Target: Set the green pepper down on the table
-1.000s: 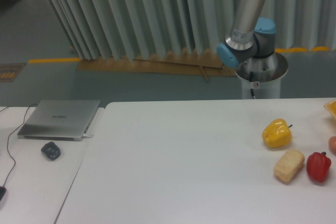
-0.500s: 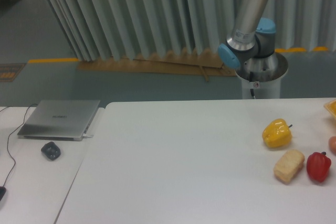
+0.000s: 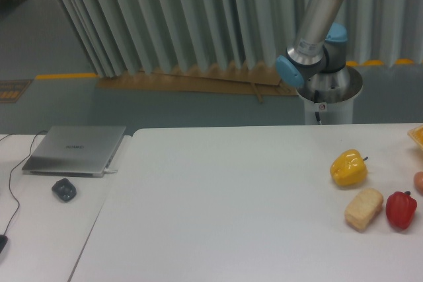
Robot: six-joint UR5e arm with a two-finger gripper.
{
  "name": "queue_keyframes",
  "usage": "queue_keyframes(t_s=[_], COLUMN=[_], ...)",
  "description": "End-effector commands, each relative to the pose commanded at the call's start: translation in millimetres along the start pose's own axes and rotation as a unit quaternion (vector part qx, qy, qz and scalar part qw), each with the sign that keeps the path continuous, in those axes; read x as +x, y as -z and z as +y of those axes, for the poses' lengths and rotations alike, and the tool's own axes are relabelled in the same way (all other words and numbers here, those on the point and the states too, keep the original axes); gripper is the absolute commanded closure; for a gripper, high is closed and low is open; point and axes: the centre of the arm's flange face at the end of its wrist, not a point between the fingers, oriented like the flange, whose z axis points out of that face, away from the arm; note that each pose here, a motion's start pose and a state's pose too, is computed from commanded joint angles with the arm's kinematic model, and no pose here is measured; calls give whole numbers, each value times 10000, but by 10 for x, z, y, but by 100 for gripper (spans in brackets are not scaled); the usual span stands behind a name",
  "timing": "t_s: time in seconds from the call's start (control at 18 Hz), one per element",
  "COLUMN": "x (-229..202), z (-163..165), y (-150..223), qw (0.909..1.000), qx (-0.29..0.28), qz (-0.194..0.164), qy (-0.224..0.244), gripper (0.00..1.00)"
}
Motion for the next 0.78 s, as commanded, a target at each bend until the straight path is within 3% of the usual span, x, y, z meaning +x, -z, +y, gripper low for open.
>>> queue_keyframes(t_s=[0.78], x=[-141], z=[-93], y=[-224], qw=[9999], qx=[5], qz=[-6], qy=[-146], gripper=[0])
